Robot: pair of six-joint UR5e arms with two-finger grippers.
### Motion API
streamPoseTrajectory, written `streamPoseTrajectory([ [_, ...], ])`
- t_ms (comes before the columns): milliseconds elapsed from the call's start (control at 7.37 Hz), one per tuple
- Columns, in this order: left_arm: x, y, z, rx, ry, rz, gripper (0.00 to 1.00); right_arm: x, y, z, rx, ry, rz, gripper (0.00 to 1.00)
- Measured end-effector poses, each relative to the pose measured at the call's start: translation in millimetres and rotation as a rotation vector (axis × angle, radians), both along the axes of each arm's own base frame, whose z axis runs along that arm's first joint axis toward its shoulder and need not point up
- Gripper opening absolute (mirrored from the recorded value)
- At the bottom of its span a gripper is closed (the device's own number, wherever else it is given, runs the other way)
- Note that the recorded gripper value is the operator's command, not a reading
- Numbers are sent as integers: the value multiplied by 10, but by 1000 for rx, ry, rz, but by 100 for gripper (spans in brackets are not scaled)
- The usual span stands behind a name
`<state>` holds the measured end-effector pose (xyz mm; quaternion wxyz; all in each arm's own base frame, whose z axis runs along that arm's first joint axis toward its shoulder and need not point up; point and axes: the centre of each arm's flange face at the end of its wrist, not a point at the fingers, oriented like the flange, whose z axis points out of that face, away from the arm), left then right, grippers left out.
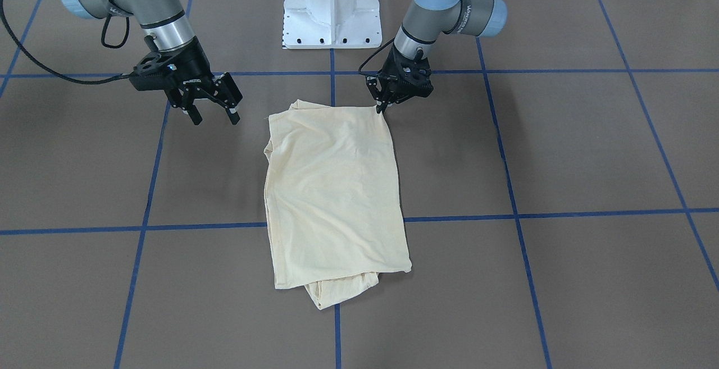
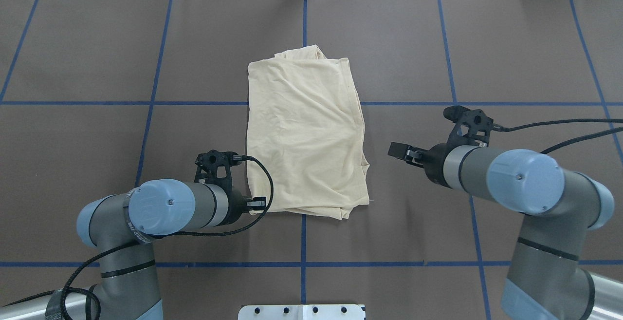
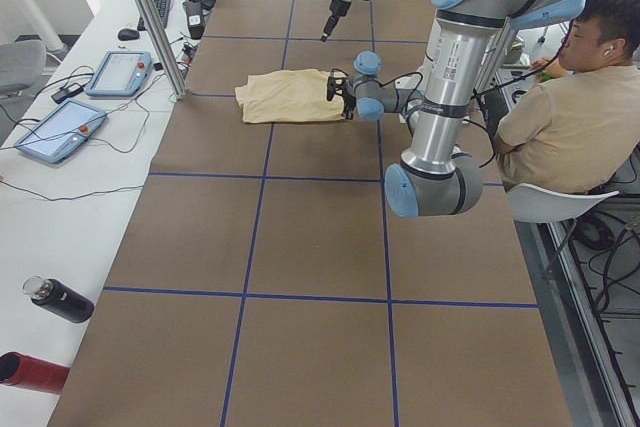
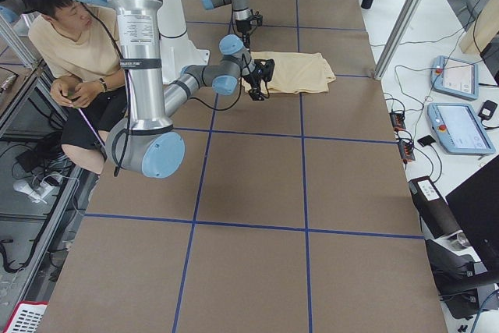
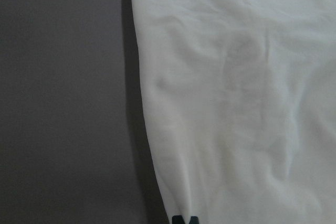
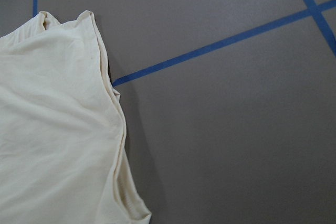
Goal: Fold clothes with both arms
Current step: 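Lower both grippers and grasp the near corners of the folded shirt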
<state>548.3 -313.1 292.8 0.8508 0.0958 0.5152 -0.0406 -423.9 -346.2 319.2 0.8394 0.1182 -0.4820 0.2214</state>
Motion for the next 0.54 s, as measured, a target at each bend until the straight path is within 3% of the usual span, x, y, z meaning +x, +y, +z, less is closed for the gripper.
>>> streamPoseTrajectory([
  [271,-2,-1,8,0,-1,-1,0,-581,267,-574,-133,13,50,87],
  [543,-1,-2,-1,1,0,-2,0,-1014,589,-791,-236,17,105,79],
])
